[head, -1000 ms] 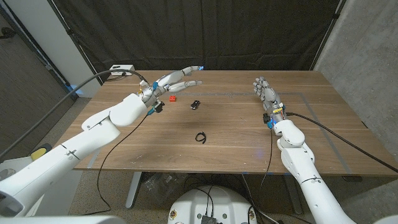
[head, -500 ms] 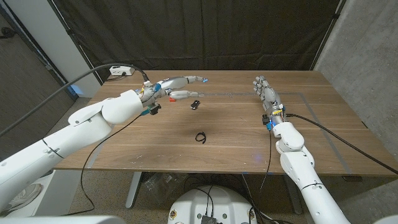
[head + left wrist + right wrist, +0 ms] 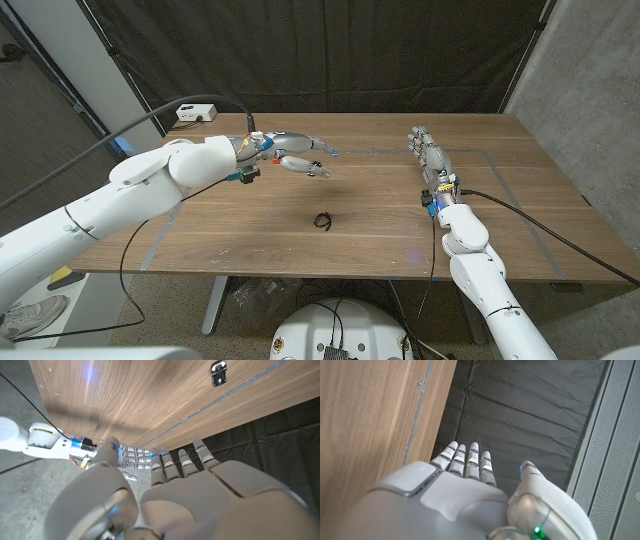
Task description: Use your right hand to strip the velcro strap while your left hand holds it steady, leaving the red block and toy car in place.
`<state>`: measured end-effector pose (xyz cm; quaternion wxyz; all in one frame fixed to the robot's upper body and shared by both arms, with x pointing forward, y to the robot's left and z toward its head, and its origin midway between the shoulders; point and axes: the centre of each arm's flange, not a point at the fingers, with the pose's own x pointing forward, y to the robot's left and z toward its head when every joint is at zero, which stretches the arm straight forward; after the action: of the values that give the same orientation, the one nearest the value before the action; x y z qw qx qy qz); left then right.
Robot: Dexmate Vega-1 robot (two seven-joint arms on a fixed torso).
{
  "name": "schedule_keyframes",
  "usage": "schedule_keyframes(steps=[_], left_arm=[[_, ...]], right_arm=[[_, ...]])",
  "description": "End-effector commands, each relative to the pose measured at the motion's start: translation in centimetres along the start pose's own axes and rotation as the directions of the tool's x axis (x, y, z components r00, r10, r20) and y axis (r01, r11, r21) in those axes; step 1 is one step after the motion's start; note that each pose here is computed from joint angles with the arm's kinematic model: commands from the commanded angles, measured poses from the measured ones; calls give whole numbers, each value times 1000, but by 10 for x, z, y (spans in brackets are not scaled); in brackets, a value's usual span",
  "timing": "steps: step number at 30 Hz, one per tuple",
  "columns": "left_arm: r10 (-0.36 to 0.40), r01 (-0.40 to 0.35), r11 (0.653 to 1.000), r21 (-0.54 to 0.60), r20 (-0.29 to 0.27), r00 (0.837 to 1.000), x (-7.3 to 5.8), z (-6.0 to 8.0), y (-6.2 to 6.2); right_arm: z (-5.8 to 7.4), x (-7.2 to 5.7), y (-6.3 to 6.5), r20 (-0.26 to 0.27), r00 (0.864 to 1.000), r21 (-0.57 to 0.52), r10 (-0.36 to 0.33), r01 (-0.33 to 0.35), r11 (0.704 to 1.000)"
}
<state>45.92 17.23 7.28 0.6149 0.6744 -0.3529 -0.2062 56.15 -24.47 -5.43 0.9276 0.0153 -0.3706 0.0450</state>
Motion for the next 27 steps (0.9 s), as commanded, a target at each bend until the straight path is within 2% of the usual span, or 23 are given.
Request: schedule_keyframes(steps=[1, 10, 16, 22, 27], left_arm=[[-157, 163, 964, 208, -46, 986, 8, 14, -4], [-167, 171, 929, 328, -40, 985, 25, 21, -5], [-121, 120, 906, 407, -22, 992, 31, 24, -8], [-77, 79, 858, 508, -24, 997, 33, 31, -18], [-86, 81, 848, 524, -15, 996, 36, 32, -28]], right_arm=[[-3, -13, 3, 9, 1000, 4, -18, 18, 1000], [-12, -4, -2, 6, 1000, 14, -22, 22, 1000], [-16, 2, -7, 9, 1000, 20, -30, 30, 999], [-20, 6, -10, 4, 1000, 26, -29, 29, 999], [-24, 8, -13, 0, 1000, 31, -31, 31, 999]])
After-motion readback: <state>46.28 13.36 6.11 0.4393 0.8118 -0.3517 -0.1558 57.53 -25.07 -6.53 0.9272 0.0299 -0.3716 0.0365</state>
